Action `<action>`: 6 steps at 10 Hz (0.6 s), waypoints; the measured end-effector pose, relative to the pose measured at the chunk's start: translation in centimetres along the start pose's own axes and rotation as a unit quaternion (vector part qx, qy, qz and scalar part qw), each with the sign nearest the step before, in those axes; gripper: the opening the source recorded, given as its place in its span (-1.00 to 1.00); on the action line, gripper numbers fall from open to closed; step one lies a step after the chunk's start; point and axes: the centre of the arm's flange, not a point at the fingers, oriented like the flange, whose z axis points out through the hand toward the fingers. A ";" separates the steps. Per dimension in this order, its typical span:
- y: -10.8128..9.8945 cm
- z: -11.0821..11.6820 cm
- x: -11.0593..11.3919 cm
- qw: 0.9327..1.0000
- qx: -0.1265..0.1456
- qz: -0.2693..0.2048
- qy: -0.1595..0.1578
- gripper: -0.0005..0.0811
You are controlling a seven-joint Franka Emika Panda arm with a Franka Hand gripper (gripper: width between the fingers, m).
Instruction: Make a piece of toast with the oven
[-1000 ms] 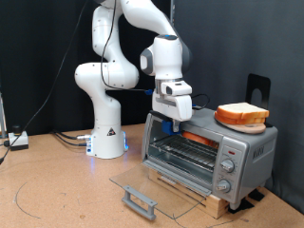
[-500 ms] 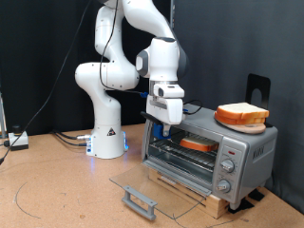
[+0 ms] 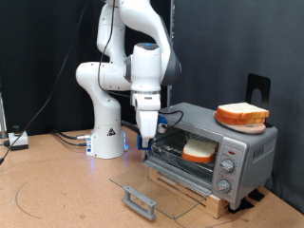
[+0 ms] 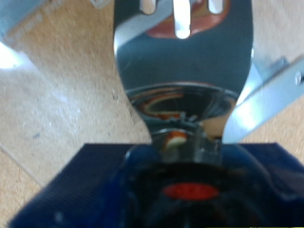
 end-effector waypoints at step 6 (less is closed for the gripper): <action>5.4 -0.1 -2.3 0.993 0.075 0.060 0.068 -0.02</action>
